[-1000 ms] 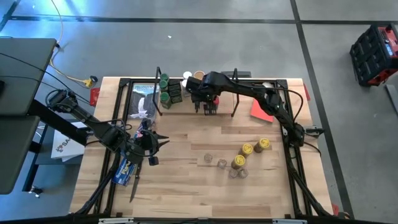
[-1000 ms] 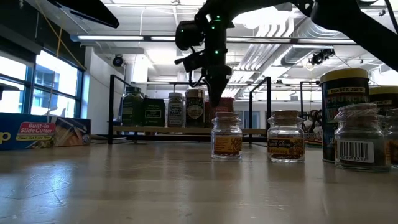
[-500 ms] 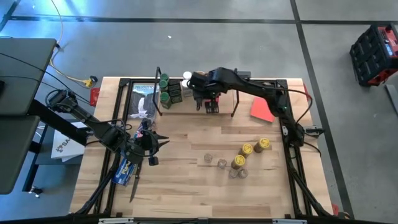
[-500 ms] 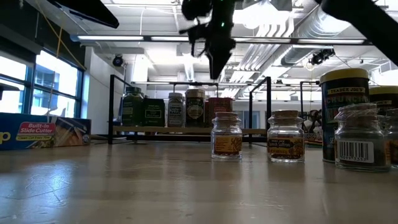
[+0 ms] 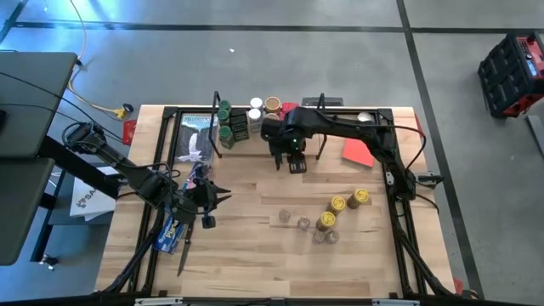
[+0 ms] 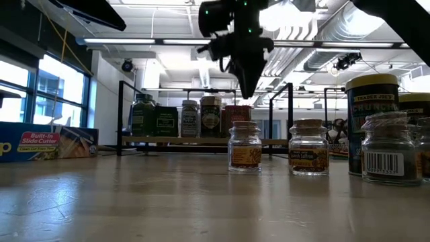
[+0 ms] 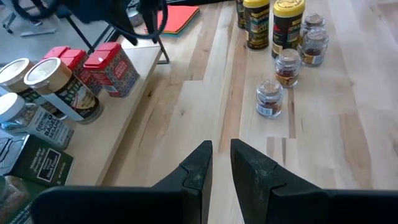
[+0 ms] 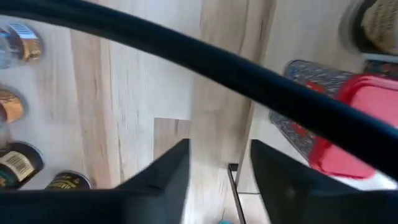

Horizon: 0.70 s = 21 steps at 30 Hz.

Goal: Shelf spices
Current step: Put the red seasoning can on the shelf and align it with the other red seasoning cans

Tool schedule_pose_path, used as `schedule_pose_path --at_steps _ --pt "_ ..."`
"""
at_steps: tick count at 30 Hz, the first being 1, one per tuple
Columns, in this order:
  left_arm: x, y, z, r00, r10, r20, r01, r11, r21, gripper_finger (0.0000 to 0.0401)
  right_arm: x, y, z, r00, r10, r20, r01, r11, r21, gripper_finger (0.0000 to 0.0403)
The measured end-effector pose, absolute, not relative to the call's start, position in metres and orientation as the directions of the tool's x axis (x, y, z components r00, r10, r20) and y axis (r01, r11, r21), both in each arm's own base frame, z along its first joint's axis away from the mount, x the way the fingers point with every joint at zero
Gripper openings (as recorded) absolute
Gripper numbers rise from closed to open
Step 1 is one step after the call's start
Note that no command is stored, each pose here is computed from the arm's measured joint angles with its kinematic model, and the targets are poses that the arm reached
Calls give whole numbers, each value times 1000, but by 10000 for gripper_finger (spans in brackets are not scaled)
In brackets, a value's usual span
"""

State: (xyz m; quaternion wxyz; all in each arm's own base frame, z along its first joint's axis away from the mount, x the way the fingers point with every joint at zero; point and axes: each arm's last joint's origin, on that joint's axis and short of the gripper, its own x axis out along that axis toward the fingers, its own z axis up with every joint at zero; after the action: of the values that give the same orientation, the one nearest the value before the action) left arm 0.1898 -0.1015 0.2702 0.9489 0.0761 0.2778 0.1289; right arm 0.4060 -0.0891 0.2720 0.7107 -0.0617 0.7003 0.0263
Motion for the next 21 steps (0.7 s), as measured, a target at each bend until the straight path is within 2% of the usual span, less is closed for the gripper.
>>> schedule_pose_path --at_steps 5,9,14,21 --pt "190 -101 270 812 289 -507 -204 954 218 53 405 -95 247 -14 -43 -999 -112 993 -41 63" --pt "190 -101 270 812 289 -506 -205 954 217 53 403 -105 231 -19 -72 -997 -88 994 -70 10" --pt "190 -101 270 812 293 -505 -208 953 220 53 405 -121 221 12 -170 -985 -34 985 -171 10" --pt "190 -101 270 812 294 -504 -209 953 219 53 408 -137 217 77 -226 -971 11 974 -225 11"
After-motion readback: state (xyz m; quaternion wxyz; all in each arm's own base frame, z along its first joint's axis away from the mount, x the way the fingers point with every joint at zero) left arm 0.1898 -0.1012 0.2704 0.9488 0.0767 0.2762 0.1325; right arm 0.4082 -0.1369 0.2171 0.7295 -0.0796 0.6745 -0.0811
